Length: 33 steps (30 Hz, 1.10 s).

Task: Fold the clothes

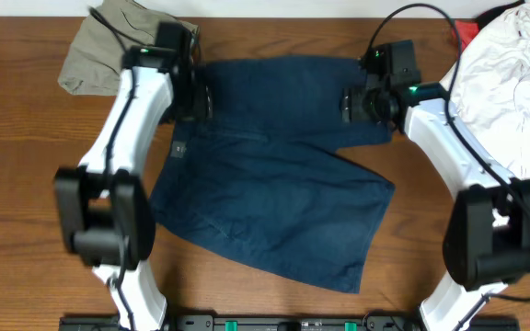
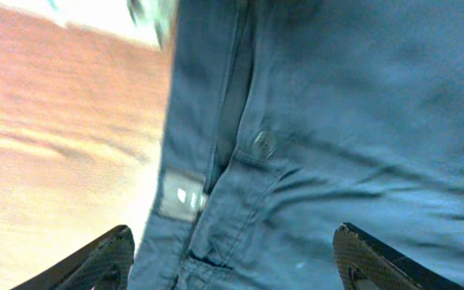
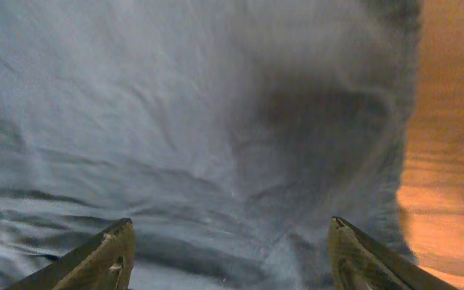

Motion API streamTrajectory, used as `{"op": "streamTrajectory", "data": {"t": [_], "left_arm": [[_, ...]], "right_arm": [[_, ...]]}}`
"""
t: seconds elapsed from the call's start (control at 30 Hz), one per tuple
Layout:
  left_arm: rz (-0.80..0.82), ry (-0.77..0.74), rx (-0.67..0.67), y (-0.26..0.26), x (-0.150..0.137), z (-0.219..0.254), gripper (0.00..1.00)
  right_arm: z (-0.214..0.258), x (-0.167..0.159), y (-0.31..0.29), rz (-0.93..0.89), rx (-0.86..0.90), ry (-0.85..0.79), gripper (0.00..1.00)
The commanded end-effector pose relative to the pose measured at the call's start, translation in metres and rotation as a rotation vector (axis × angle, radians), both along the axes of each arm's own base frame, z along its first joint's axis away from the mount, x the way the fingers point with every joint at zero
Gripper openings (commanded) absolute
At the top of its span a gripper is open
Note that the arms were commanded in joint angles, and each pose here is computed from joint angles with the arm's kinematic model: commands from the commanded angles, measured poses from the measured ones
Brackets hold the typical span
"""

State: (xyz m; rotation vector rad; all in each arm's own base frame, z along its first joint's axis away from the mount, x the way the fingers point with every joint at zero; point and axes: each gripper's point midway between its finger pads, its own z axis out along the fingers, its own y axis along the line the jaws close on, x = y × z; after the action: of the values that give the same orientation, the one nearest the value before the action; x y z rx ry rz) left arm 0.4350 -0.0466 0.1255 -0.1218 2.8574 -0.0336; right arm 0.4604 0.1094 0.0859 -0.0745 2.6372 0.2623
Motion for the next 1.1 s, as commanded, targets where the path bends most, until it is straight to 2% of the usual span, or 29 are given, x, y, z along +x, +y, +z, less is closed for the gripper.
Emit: {"op": "streamTrajectory", "data": {"t": [0.0,0.1,0.2,0.23,0.6,1.07], "left_arm": [[-0.009,-0.105,0.002,-0.001,0.010,0.032,0.81],[-0.008,-0.152,-0.004,-0.002,0.017,0.040,0.82],[-0.008,-0.159,-0.005,-0.002,0.019,0.041,0.91],[-0.008,-0.159,-0.005,-0.002,0.019,0.041,0.99],[-0.008,-0.153,-0.002,-0.001,0.018,0.039,0.98],[0.002,-0.136,0.014,0.004,0.014,0.037,0.98]], "right_arm": [[-0.027,-0.002,0.002,0.019,-0.012,0.059,0.76],[-0.045,-0.006,0.010,0.040,0.016,0.103,0.77],[-0.059,-0.010,0.016,0.056,0.041,0.142,0.81],[-0.064,-0.012,0.018,0.058,0.049,0.155,0.82],[-0.093,-0.023,0.033,0.086,0.042,0.220,0.83],[-0.099,-0.034,0.028,0.078,0.020,0.273,0.84]]}}
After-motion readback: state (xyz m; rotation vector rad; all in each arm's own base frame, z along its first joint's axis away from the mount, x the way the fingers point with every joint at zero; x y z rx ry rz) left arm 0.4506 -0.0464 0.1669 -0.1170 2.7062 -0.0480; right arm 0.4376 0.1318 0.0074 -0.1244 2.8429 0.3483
